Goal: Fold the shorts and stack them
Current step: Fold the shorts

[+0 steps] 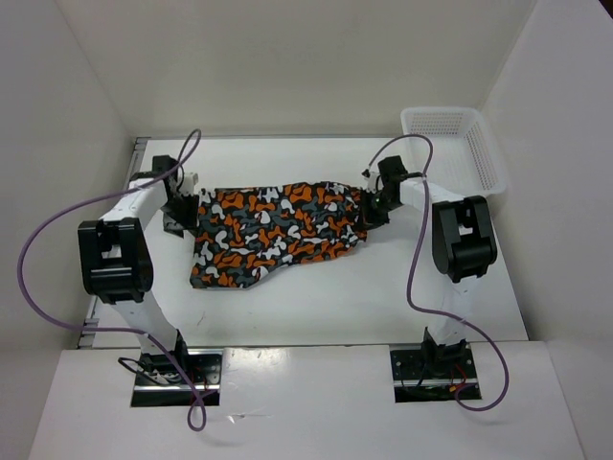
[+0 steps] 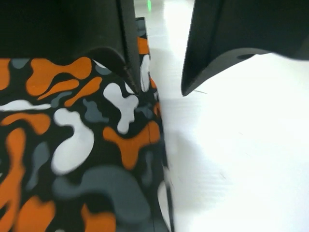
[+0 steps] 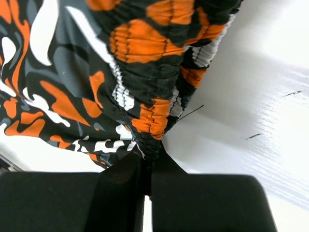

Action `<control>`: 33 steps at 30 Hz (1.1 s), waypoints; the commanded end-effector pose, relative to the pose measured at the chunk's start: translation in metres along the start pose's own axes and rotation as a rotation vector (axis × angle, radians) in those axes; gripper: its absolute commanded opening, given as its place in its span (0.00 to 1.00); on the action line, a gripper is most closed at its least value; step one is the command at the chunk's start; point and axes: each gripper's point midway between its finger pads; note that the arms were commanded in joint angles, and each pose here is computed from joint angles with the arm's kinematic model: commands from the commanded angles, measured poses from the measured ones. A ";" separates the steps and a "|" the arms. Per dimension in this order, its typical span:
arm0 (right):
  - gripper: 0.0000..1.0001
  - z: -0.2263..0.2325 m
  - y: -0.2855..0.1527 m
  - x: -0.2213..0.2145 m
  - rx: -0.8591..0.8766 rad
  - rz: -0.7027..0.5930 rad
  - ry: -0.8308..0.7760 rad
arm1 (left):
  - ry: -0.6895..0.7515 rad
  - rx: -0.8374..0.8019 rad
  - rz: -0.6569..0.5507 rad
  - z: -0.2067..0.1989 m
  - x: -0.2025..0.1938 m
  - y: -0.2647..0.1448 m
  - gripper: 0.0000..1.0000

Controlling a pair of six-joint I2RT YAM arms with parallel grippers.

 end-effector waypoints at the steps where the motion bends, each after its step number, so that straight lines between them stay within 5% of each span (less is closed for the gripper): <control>1: 0.00 0.019 -0.031 0.031 0.022 -0.098 -0.107 | 0.009 -0.018 -0.182 -0.008 0.050 -0.049 0.50; 6: 0.00 0.025 -0.051 0.037 0.007 -0.134 -0.155 | 0.068 -0.158 -0.206 -0.051 0.069 -0.067 0.52; 15: 0.00 0.022 -0.083 0.041 -0.085 -0.155 -0.224 | 0.395 -0.372 -0.107 -0.211 0.037 -0.011 0.52; 27: 0.00 0.011 -0.151 0.044 -0.186 -0.143 -0.324 | 0.601 -0.455 -0.101 -0.334 0.018 0.054 0.52; 33: 0.00 -0.022 -0.181 0.046 -0.304 -0.128 -0.400 | 0.634 -0.574 -0.164 -0.373 0.035 0.013 0.55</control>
Point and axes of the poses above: each gripper's point midway between its finger pads, its own y axis out along the fingers, its own z axis along the line the jaws close on, x = y × z, and after that the axes turned 14 degrees about -y, right-handed
